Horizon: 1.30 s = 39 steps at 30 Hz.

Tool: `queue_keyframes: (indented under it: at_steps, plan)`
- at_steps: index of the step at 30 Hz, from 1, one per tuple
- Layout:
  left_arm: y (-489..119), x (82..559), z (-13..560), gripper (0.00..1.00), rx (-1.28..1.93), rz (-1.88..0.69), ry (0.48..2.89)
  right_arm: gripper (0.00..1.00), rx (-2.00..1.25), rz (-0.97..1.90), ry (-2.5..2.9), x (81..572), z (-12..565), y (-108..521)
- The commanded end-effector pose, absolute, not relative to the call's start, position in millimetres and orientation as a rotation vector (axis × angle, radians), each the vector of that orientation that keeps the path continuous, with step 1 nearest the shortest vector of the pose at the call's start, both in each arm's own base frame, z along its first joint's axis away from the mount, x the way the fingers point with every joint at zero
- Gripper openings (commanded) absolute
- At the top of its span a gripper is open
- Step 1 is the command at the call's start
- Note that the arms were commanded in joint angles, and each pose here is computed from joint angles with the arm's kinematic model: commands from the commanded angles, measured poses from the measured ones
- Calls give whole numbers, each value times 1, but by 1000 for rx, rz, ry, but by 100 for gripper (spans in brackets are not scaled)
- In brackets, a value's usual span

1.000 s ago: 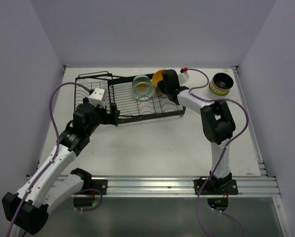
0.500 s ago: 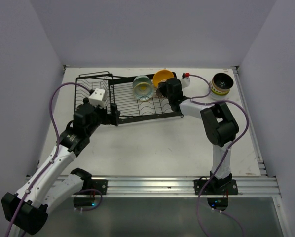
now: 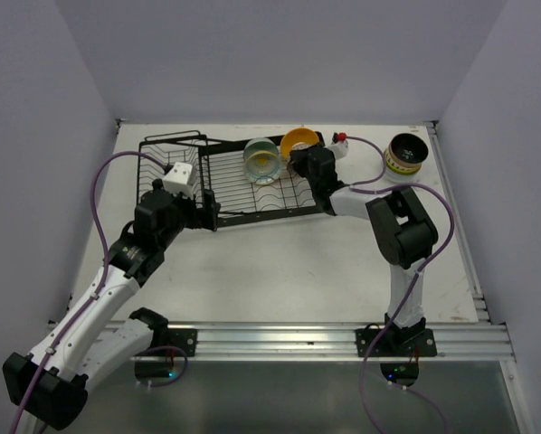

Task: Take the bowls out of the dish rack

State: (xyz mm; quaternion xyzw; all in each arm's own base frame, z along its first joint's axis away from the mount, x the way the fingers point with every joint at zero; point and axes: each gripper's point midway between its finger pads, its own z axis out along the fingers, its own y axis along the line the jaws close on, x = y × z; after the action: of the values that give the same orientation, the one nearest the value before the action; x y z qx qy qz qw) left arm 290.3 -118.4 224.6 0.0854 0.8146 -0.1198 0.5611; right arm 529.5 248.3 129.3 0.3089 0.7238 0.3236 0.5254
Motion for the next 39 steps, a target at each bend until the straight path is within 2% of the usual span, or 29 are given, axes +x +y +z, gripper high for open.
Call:
queue_keyframes:
  at_steps: [1,9,21,23,27,34,39]
  plan:
    - [-118,291,231,100,209,-269,1890,0,650,878,1504,537,215,249]
    - [-116,292,230,100,208,-259,1892,0,599,898,1468,539,239,254]
    - [-106,293,237,100,173,-211,1876,0,417,904,1493,523,322,238]
    - [-105,293,237,100,168,-204,1876,0,410,837,1595,518,311,225]
    - [-101,292,237,100,155,-183,1876,0,381,819,1684,494,327,169]
    - [-100,292,236,100,150,-179,1877,0,278,611,2093,424,267,78]
    - [-103,292,236,100,160,-194,1880,0,238,492,2421,370,202,56]
